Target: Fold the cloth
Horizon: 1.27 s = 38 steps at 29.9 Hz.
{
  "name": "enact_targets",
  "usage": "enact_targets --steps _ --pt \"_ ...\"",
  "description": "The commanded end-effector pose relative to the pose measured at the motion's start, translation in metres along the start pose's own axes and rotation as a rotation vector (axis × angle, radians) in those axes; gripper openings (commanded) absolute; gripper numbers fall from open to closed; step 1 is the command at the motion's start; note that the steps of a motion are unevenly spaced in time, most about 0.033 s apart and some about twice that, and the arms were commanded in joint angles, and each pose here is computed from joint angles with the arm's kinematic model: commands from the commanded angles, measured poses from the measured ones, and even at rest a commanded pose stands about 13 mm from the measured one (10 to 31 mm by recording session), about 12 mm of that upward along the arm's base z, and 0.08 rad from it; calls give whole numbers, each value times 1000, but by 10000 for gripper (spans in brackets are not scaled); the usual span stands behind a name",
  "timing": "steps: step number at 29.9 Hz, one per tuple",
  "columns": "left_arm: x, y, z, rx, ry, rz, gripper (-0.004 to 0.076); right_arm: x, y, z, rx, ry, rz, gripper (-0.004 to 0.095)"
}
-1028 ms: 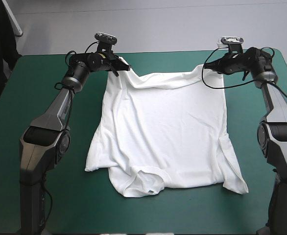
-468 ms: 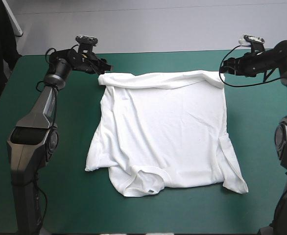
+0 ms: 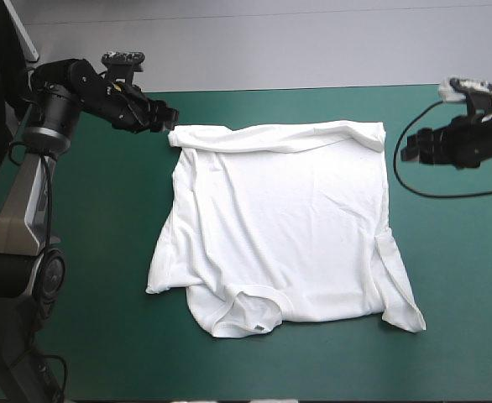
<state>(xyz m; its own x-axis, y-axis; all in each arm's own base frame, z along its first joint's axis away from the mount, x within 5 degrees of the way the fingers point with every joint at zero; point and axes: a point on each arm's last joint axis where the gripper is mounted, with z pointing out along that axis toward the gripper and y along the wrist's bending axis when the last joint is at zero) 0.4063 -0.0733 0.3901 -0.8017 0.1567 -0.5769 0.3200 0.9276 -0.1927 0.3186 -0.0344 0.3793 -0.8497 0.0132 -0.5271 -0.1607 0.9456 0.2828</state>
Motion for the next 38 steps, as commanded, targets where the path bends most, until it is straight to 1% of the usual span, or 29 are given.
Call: enact_targets --steps 1,3,6,8,11,14,18,21,25,30,35,38 --pt "26 -13 -21 36 71 -29 444 38 14 -16 21 -39 3 629" --pt "49 -12 -15 39 152 -48 444 62 18 -15 25 -37 18 629" --pt "86 -14 -12 46 248 -71 444 93 31 -15 25 -30 1 629" --pt "111 -19 -13 73 297 -91 444 110 37 -11 28 5 -21 629" --pt "147 -30 -14 79 379 -71 444 134 44 -3 43 73 -50 629" --pt "182 -43 -12 76 460 -18 444 152 46 1 91 123 -73 629" --pt "216 -47 -2 34 568 43 444 163 38 5 200 156 -81 629" --pt "226 -43 5 9 584 38 444 163 36 5 223 160 -73 629" --pt "220 -41 12 -11 507 46 444 162 35 5 233 149 -80 629" --pt "216 -37 33 -9 495 34 444 161 28 8 295 164 -75 629" --pt "217 -37 55 30 529 8 444 159 25 16 291 194 -68 629" --pt "217 -36 61 34 523 0 442 158 23 22 289 219 -63 629"
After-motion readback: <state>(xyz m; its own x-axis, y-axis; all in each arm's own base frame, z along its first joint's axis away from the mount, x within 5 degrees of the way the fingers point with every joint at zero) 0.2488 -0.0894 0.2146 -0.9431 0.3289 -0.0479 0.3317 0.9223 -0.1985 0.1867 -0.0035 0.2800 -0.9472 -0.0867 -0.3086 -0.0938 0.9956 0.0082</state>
